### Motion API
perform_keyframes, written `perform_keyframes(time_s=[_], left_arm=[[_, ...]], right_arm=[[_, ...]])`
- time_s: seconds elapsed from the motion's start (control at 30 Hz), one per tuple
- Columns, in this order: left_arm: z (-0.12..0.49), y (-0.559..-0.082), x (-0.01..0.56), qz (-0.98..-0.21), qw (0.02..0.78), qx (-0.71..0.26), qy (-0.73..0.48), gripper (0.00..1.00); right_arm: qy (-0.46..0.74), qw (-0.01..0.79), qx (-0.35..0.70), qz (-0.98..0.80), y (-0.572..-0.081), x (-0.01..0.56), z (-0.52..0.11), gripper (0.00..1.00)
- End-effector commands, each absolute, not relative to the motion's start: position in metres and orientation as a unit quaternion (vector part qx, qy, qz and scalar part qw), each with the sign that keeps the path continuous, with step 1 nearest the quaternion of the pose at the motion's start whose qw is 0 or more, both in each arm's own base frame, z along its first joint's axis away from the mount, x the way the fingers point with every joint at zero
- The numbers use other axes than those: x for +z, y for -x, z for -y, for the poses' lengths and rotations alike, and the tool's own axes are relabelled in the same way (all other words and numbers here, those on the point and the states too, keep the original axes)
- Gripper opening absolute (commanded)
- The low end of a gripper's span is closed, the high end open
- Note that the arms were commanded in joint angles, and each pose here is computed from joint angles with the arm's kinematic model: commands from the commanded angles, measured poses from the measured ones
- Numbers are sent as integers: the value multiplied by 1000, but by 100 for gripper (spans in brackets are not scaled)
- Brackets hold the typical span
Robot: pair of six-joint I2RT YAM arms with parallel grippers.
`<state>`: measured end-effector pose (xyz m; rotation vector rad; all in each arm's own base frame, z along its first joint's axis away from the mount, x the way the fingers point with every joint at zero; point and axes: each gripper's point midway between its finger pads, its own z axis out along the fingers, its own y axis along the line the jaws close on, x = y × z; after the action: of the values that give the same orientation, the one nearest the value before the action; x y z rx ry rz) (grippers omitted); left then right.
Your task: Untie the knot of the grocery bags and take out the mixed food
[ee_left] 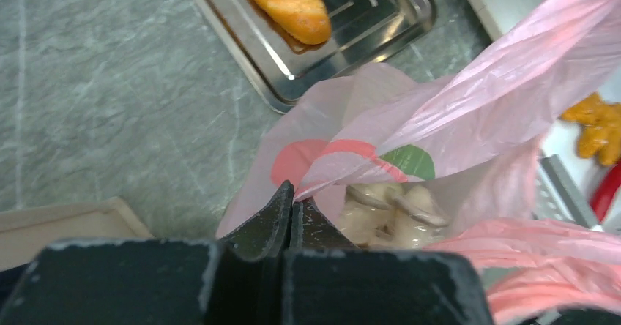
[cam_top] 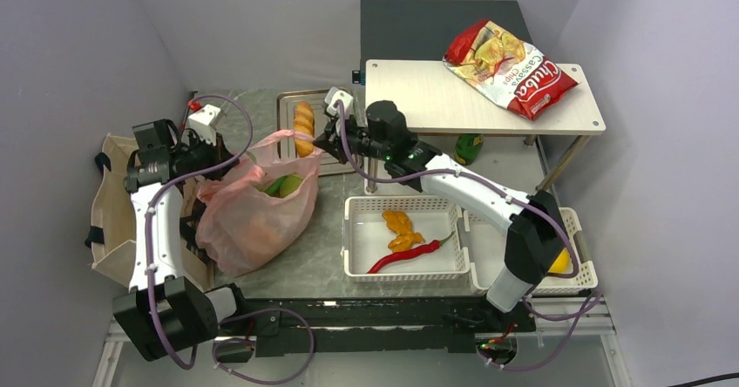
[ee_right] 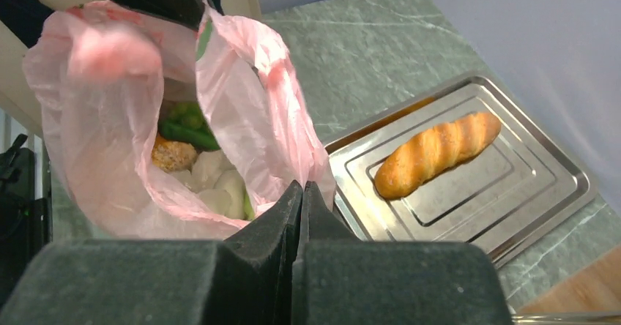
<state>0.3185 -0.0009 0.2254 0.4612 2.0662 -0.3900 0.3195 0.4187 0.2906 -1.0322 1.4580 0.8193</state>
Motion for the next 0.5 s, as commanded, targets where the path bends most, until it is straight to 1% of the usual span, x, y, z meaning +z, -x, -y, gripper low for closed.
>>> perform_keyframes(time_s=[0.0, 0.07, 0.13, 0.17, 0.2, 0.23, 0.37, 0.47], left_arm=[[25, -308, 244, -822, 483, -232, -192, 0], [28, -307, 247, -819, 487, -240, -185, 0], [28, -307, 249, -820, 490, -239, -176, 0], [27, -307, 249, -820, 490, -238, -174, 0], [28, -306, 248, -820, 490, -238, -173, 0], [27, -306, 247, -822, 489, -238, -170, 0], [26, -307, 244, -825, 488, -235, -160, 0], [27, -306, 245, -824, 488, -236, -163, 0]], right_arm=[[436, 547, 354, -621, -327, 311, -429, 6], [427, 528, 360, -640, -333, 309, -436, 40], [417, 519, 362, -652, -334, 308, -437, 66], [413, 513, 363, -659, -330, 301, -435, 84], [410, 511, 366, -661, -326, 296, -432, 97], [409, 511, 368, -661, -319, 294, -430, 100], [419, 516, 376, -646, -292, 286, -432, 100], [417, 525, 351, -653, -287, 273, -437, 100]])
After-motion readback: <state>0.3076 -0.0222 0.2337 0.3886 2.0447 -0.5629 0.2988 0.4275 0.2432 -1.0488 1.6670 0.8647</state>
